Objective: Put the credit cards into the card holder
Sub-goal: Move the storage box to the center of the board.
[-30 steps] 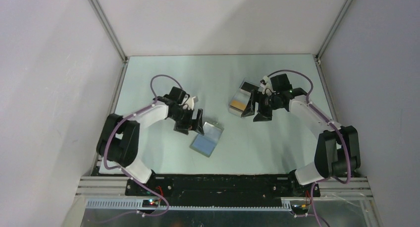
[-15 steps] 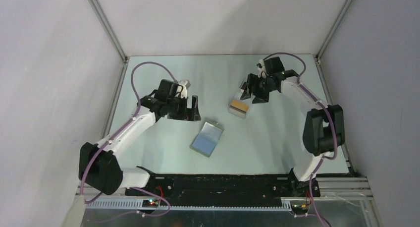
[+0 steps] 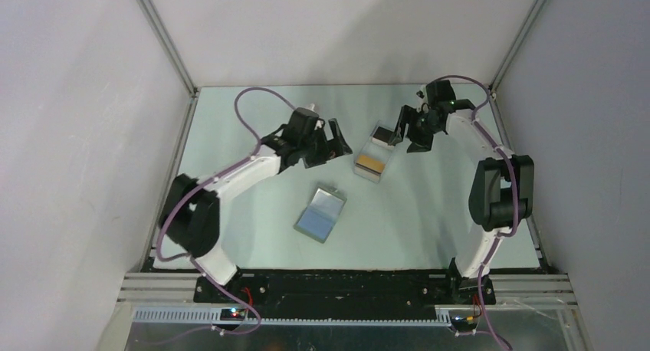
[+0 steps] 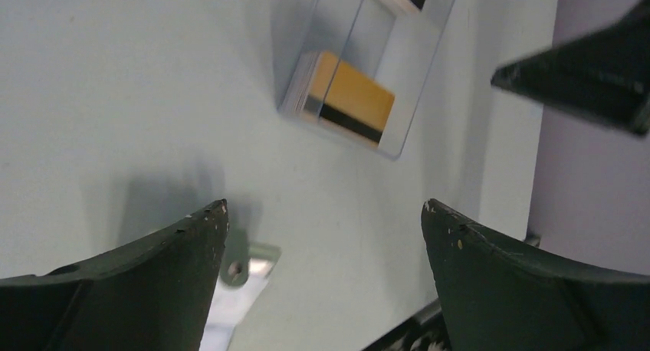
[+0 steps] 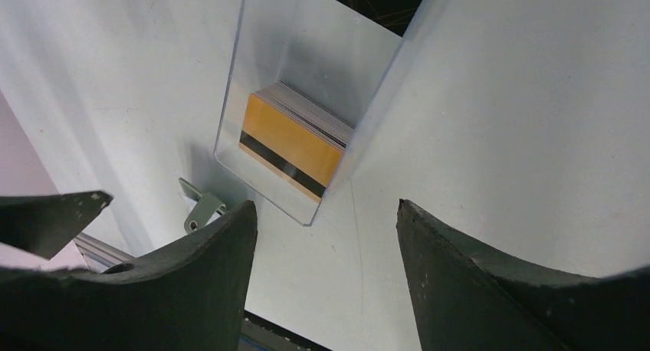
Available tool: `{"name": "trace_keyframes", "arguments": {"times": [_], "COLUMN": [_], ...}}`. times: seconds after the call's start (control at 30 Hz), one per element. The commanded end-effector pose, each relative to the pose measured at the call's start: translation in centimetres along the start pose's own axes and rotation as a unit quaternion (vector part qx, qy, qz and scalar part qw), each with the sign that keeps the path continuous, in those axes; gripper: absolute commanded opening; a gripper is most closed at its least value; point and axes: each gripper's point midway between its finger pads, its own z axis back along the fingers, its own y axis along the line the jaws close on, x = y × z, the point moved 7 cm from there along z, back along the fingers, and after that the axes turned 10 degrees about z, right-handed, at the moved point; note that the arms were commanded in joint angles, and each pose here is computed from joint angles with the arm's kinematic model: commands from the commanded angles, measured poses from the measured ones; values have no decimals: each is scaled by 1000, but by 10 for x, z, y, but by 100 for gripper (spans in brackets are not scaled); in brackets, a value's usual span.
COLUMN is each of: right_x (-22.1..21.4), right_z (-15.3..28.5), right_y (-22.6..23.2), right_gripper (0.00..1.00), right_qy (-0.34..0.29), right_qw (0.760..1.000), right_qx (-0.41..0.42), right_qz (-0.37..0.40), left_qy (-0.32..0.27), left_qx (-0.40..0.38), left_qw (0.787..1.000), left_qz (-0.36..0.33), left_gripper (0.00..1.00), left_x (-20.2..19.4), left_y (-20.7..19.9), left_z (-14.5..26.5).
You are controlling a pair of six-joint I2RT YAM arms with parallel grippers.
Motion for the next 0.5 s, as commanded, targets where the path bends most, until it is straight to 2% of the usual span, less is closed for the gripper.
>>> {"name": "trace_keyframes", "arguments": {"times": [0.0, 0.1, 0.23, 0.3, 0.47], "right_x": [1, -5, -10, -12, -16], "right_z": [28, 38, 51, 57, 68], "right_y": [3, -1, 0, 0, 3], "right_gripper": [71, 71, 72, 71, 72], "right_qy": [-26, -31, -37, -41, -48], "right_qw": [1000, 1000, 999, 999, 999], "right_qx": [-2, 0, 7, 10, 14], "right_qz": [9, -3, -9, -10, -13], "left_qy": [-69, -75, -71, -63, -37], "left_qx": [7, 14, 35, 41, 50], "left_qw": [995, 992, 991, 991, 994], "left_qz": [75, 101, 109, 109, 94], "left_gripper": [100, 100, 91, 85, 60], "left_x": [16, 17, 10, 5, -6], "left_y": [-31, -39, -37, -36, -34], "left_z": [-35, -54, -82, -95, -119]}}
